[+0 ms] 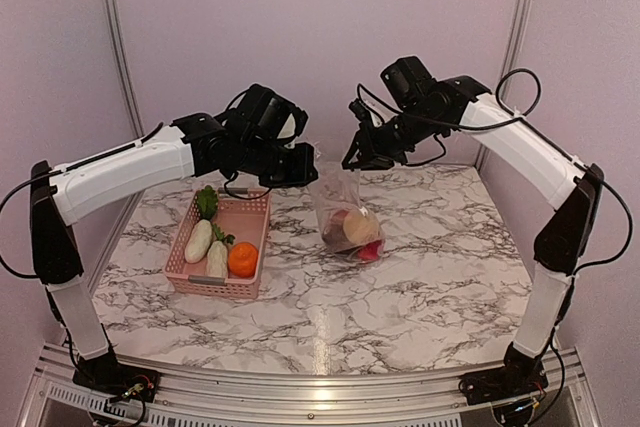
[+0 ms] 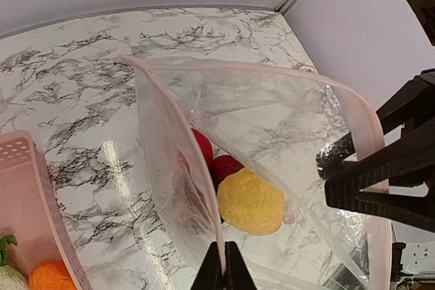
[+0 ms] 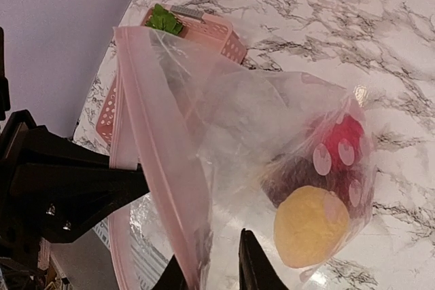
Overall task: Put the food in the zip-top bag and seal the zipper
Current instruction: Adjust the zipper food storage bag at the center of the board, then pick up the fake vegetable from the bin, then place the fake vegetable in the zipper food storage bag.
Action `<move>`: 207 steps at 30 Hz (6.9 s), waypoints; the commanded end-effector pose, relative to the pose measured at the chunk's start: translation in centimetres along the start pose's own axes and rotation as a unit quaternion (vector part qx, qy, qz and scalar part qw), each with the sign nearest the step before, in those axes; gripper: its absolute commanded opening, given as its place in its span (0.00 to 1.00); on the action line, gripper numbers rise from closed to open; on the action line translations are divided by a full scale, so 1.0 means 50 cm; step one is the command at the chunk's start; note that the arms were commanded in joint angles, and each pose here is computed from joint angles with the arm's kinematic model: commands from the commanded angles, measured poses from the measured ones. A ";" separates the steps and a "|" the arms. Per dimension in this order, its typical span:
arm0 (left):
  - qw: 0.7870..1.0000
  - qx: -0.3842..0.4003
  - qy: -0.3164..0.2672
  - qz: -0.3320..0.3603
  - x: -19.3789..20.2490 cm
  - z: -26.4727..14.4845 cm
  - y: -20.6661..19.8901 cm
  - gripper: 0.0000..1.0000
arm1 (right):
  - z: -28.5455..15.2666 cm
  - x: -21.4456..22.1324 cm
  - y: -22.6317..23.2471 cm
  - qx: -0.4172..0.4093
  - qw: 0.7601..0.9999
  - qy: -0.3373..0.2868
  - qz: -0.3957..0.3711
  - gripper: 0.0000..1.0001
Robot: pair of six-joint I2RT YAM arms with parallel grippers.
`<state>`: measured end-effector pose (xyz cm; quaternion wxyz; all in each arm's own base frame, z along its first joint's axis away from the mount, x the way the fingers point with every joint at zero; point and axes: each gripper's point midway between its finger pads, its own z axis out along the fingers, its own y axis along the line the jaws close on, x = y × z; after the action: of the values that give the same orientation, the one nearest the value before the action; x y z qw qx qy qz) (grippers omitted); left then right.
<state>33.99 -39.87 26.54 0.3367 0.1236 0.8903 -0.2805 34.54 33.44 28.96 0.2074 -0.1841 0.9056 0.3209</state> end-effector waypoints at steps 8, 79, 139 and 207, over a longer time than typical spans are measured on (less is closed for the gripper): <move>0.996 0.073 -0.049 -0.006 -0.073 -0.038 -0.070 0.00 | -0.133 -0.041 0.020 0.089 0.995 -0.053 0.006 0.00; 0.960 -0.278 0.002 -0.042 0.164 -0.161 0.448 0.66 | 0.055 0.010 0.021 0.046 0.996 -0.002 -0.079 0.00; 0.942 -0.286 0.153 -0.082 0.247 -0.007 0.534 0.27 | 0.029 0.044 0.014 0.048 0.997 -0.004 -0.063 0.00; 0.916 0.015 -0.394 0.075 -0.127 -0.152 -0.030 0.10 | -0.032 -0.008 0.105 -0.128 0.989 -0.058 0.036 0.00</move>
<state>32.94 -37.35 36.62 0.6490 0.1041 0.6766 -0.3319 31.97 36.40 30.79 0.2061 -0.1608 0.8670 0.4243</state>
